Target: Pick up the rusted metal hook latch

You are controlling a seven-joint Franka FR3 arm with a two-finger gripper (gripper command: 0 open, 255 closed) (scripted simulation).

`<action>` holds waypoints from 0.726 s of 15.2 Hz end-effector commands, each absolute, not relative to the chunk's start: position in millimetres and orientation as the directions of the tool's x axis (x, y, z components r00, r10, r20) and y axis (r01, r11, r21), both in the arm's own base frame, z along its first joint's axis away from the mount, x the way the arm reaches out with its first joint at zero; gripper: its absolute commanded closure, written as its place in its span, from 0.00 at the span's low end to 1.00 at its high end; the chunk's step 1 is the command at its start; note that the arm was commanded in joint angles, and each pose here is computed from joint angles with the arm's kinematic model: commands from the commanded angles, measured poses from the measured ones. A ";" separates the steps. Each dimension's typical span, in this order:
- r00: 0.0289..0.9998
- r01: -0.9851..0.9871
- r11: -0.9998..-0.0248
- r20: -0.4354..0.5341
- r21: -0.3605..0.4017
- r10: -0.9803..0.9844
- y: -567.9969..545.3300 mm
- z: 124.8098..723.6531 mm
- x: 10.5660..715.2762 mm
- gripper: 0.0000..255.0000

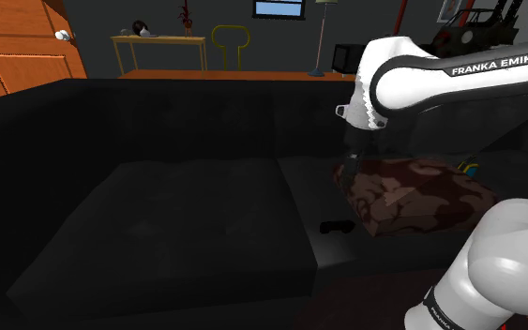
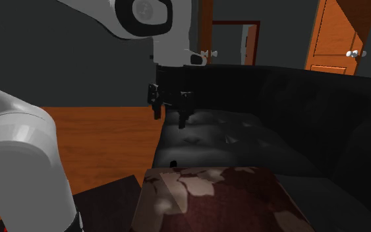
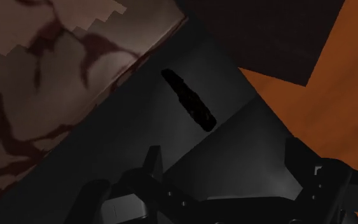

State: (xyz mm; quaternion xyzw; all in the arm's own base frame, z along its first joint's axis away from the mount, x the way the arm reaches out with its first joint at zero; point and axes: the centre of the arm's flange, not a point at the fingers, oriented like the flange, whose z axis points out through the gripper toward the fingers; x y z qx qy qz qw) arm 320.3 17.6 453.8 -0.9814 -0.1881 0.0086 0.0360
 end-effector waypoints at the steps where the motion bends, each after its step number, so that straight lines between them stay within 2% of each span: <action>1: 0.903 0.428 -0.900 -0.002 -0.078 0.430 14.8 428.9 321.3 0.00; 11: 0.755 0.653 -0.751 0.000 -0.099 0.656 3.6 309.0 320.8 0.00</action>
